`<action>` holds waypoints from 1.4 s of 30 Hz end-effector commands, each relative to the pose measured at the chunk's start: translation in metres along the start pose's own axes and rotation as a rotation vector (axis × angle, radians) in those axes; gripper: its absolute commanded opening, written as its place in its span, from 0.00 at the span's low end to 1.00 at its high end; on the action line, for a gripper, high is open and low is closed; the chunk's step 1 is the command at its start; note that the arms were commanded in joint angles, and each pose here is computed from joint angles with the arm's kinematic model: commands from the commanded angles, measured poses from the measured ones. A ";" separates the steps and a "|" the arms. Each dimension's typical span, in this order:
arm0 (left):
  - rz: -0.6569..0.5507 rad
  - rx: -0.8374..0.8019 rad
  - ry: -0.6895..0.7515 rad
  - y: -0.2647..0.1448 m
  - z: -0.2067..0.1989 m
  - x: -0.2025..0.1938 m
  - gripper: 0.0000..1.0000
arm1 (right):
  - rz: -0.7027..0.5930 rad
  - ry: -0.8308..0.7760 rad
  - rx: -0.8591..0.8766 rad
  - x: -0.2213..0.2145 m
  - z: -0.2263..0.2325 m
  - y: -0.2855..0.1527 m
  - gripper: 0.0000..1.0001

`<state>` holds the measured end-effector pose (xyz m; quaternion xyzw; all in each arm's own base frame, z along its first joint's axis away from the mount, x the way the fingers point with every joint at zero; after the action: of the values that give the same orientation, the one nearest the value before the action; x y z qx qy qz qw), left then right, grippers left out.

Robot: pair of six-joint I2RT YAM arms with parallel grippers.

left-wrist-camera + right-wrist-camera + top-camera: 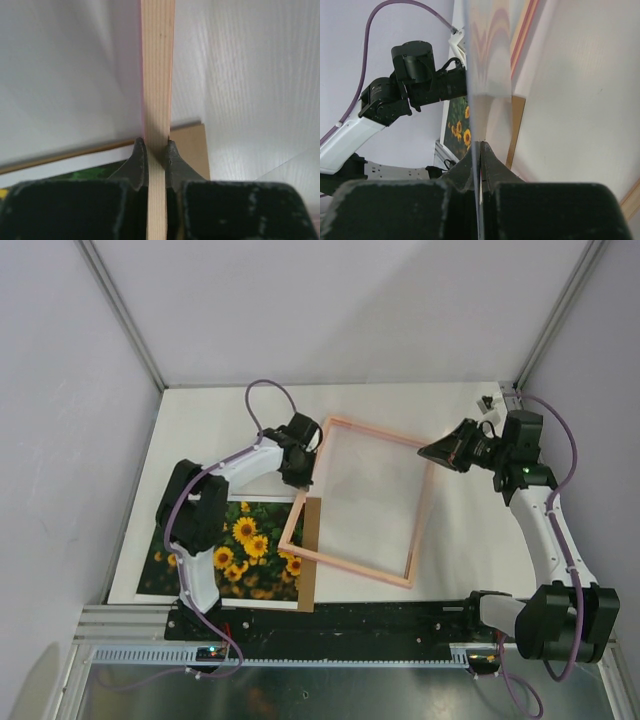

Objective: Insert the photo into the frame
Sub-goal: Move the frame body to the center of the board, then place the glass panel at the frame body.

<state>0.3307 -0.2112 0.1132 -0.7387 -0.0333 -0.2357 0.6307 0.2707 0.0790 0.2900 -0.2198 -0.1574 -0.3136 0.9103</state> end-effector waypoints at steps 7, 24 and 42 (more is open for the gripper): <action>-0.022 0.055 -0.085 -0.030 0.016 -0.030 0.00 | 0.096 0.020 0.118 -0.023 0.014 0.022 0.00; 0.022 0.069 -0.114 -0.025 0.026 -0.070 0.28 | 0.172 0.129 0.103 -0.065 -0.003 0.036 0.00; -0.103 0.104 -0.152 -0.064 0.052 -0.049 0.68 | 0.200 0.182 0.138 -0.074 -0.010 0.041 0.00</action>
<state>0.2755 -0.1458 0.1302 -0.7322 -0.1089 -0.1874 0.6457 0.2420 0.1344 0.2225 -0.1769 -0.0417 -0.2395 0.9537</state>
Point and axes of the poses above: each gripper's point midway between its finger pads, its own y axis out along the fingers, its own z axis along the line the jaws close on, x = y × z, the point moved 7 cm from there along -y, back along the fingers, and after that the axes turned 3 degrees about y, right-handed, at the moved point
